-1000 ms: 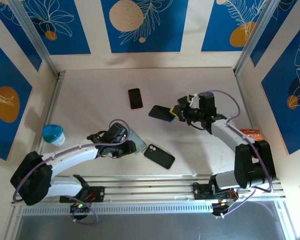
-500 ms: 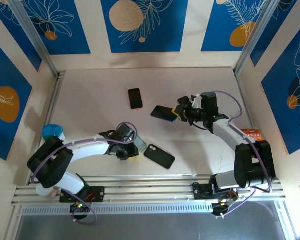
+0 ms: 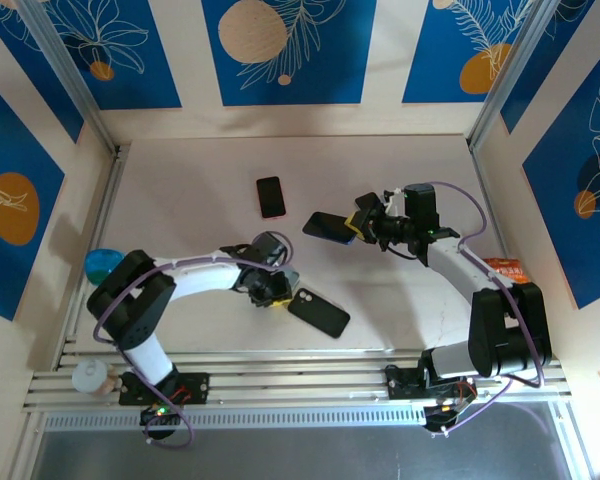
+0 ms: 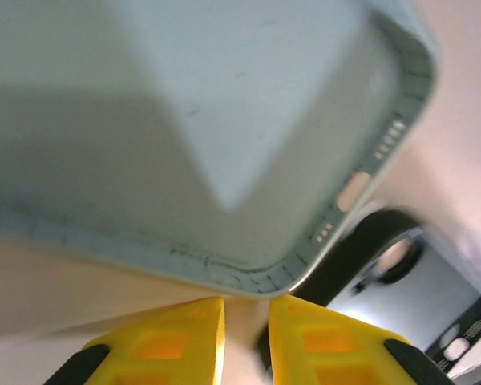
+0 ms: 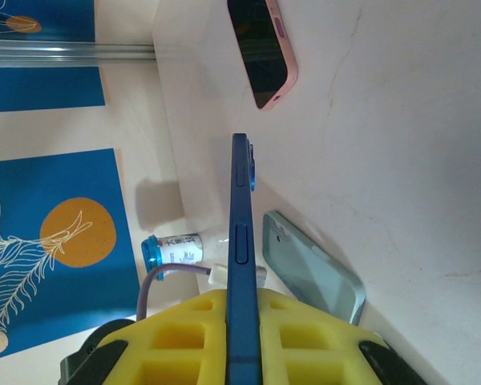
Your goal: Put the phone into the phone case
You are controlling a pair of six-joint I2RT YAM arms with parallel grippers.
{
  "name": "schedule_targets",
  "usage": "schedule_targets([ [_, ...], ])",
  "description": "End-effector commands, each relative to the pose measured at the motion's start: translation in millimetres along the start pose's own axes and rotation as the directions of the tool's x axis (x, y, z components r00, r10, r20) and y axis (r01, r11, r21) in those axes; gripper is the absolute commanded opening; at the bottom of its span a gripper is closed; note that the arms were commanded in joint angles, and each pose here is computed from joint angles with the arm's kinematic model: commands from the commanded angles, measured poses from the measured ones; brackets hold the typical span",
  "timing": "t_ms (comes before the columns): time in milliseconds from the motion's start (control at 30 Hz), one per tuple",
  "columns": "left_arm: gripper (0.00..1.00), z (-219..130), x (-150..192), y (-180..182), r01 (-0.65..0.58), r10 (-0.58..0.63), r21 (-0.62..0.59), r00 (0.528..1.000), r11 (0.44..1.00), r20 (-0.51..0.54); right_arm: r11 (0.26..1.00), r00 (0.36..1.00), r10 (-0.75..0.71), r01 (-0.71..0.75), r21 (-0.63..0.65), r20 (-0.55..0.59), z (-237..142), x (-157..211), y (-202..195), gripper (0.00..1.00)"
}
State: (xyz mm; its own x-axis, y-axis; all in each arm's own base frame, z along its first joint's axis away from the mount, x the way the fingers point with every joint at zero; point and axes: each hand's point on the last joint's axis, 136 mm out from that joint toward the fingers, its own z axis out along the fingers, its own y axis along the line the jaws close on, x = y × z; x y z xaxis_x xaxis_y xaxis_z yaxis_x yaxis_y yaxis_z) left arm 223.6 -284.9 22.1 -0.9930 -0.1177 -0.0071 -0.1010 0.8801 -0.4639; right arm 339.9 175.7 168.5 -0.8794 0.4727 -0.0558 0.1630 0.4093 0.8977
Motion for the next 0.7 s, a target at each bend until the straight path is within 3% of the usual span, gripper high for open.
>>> schedule_targets([
  [0, 0.22, -3.8, -33.8, -44.5, -0.106, 0.090, 0.120, 0.987, 0.987, 0.130, 0.996, 0.998, -0.067, 0.066, -0.065, -0.006, -11.0, 1.7, 27.8, 0.00],
  [333, 0.22, -31.9, -24.3, -35.6, -0.115, 0.096, 0.114, 0.982, 0.987, 0.161, 0.990, 0.988, -0.141, 0.139, -0.029, -0.066, -3.5, 14.2, 25.9, 0.00],
  [667, 0.24, -80.7, -25.3, 17.3, 0.028, -0.073, 0.162, 0.956, 0.986, 0.284, 0.970, 0.930, -0.241, 0.242, -0.029, -0.278, 43.0, 48.9, 19.2, 0.00],
])
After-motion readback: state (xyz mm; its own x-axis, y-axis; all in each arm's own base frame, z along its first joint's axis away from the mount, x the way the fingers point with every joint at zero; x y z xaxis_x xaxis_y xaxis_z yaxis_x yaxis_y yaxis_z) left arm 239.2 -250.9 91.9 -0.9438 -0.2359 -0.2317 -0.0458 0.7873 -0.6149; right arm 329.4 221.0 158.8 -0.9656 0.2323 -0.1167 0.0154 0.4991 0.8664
